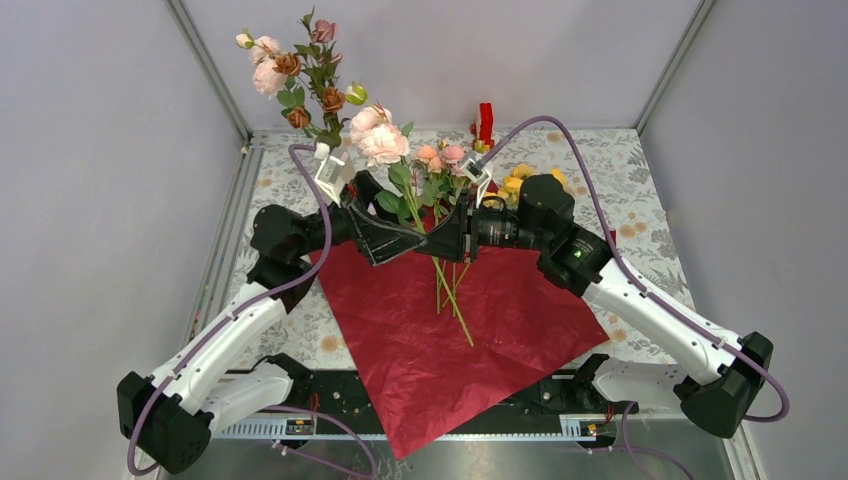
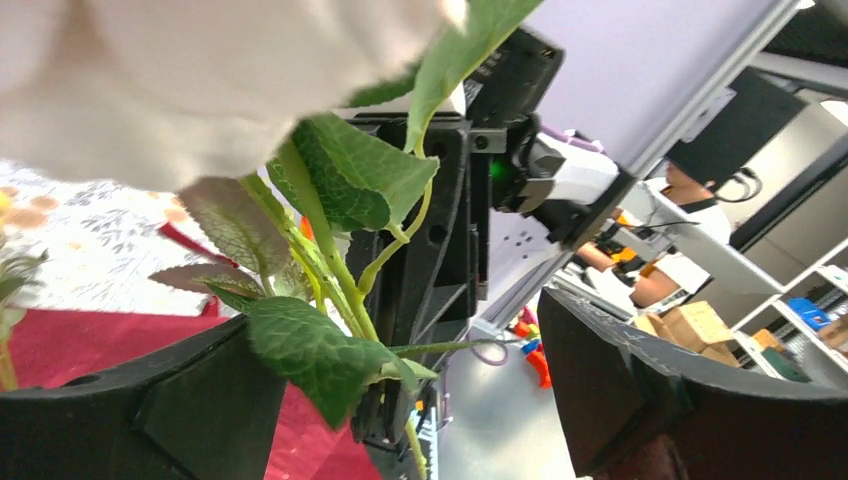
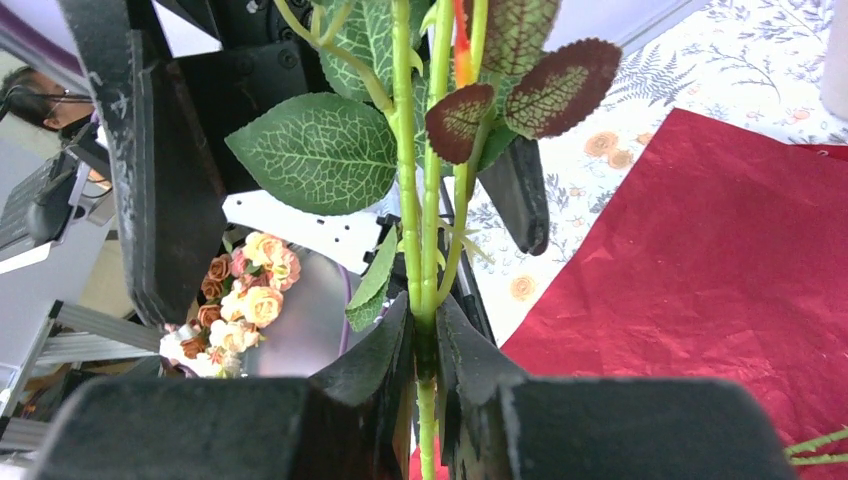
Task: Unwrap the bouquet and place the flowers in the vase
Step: Pick up the fake flower from the wrapping paper.
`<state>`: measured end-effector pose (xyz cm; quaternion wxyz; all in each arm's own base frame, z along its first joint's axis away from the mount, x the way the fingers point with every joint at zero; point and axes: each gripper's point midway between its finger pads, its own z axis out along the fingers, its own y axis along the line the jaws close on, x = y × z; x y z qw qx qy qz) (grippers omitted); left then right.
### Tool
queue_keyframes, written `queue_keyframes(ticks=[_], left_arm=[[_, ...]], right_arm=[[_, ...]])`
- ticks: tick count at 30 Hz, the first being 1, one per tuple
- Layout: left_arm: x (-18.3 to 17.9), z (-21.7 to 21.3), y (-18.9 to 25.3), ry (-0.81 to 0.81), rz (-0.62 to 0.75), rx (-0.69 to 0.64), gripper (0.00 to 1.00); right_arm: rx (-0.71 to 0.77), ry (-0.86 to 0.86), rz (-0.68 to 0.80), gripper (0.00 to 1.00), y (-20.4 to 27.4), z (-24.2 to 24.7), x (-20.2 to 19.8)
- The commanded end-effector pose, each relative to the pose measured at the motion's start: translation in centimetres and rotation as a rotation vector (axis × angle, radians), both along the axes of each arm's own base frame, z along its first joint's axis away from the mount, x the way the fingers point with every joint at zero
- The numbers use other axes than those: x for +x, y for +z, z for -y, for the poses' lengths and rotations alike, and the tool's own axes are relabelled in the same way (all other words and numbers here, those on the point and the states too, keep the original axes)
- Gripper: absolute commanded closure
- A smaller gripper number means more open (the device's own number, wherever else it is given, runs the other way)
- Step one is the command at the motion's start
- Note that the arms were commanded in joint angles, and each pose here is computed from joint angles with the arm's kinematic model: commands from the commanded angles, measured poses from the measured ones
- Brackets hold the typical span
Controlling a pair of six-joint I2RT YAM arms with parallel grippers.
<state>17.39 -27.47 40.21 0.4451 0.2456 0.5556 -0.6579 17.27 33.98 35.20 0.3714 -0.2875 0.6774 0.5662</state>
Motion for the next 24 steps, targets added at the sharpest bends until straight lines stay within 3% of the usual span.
queue_keyframes(ticks=[1,5,14,24], left_arm=[[-2.9,-0.9,3.8,-0.089,0.092,-0.173,0.10],[-3.0,-1.0,4.1,-0.110,0.067,-0.208,0.27],[-2.9,-0.4,3.5,-0.119,0.043,-0.192,0.48],[-2.7,-0.1,3.3,-0.111,0.033,-0.185,0.90]], right_arm=[[0.119,0.078,0.099,1.00,5.0,0.3,-2.2],[0.130,0.086,0.105,1.00,5.4,0.5,-2.5],[0.117,0.073,0.099,1.00,5.2,0.6,-2.4],[0.077,0.051,0.084,1.00,4.3,0.5,-1.8]])
